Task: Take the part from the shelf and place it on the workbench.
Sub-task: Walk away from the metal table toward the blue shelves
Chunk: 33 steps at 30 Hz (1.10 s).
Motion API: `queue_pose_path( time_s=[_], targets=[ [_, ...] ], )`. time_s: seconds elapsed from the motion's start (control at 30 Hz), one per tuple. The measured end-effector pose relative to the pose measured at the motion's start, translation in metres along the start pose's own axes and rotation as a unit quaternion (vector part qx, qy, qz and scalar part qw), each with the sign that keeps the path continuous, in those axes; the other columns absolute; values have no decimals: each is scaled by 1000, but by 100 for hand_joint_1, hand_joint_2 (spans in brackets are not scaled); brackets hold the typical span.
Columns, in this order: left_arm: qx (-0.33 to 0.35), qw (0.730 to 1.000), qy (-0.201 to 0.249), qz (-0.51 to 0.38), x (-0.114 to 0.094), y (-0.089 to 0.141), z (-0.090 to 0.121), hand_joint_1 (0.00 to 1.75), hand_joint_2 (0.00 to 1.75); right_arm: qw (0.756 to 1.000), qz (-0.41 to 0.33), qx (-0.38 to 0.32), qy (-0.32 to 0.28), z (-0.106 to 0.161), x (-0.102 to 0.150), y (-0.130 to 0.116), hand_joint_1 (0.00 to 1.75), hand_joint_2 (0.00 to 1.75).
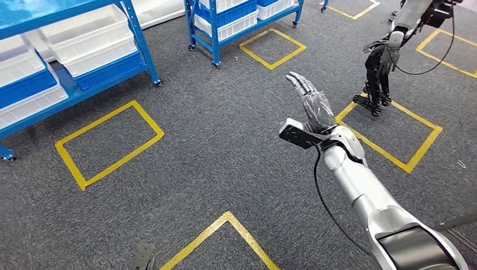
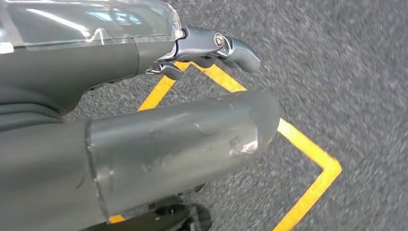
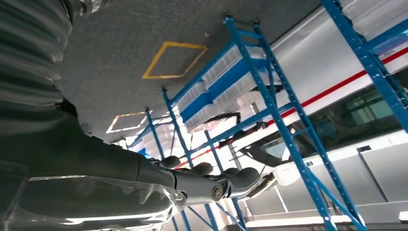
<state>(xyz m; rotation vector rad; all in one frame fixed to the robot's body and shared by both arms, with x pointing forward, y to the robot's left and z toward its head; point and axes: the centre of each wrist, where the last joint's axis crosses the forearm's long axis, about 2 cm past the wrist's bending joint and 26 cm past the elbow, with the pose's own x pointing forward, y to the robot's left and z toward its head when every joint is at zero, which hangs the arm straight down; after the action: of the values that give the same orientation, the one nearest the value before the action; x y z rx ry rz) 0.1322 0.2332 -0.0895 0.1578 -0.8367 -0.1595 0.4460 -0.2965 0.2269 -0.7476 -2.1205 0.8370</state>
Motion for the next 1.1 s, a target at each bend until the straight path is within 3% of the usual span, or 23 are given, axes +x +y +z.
queue_pose_path(
  time_s=[0.73,0.83,1.1],
  targets=[
    [14,1000,-4,7,6,6,-5,0,0,999,9,22,26,21,-7,16,0,175],
    [11,1000,-2,9,6,1,-4,0,0,998,9,32,48,42,-16,26,0,175],
    [11,1000,7,10,0,-6,2,0,0,989,-3,80,125,131,-32,73,0,175]
  ],
)
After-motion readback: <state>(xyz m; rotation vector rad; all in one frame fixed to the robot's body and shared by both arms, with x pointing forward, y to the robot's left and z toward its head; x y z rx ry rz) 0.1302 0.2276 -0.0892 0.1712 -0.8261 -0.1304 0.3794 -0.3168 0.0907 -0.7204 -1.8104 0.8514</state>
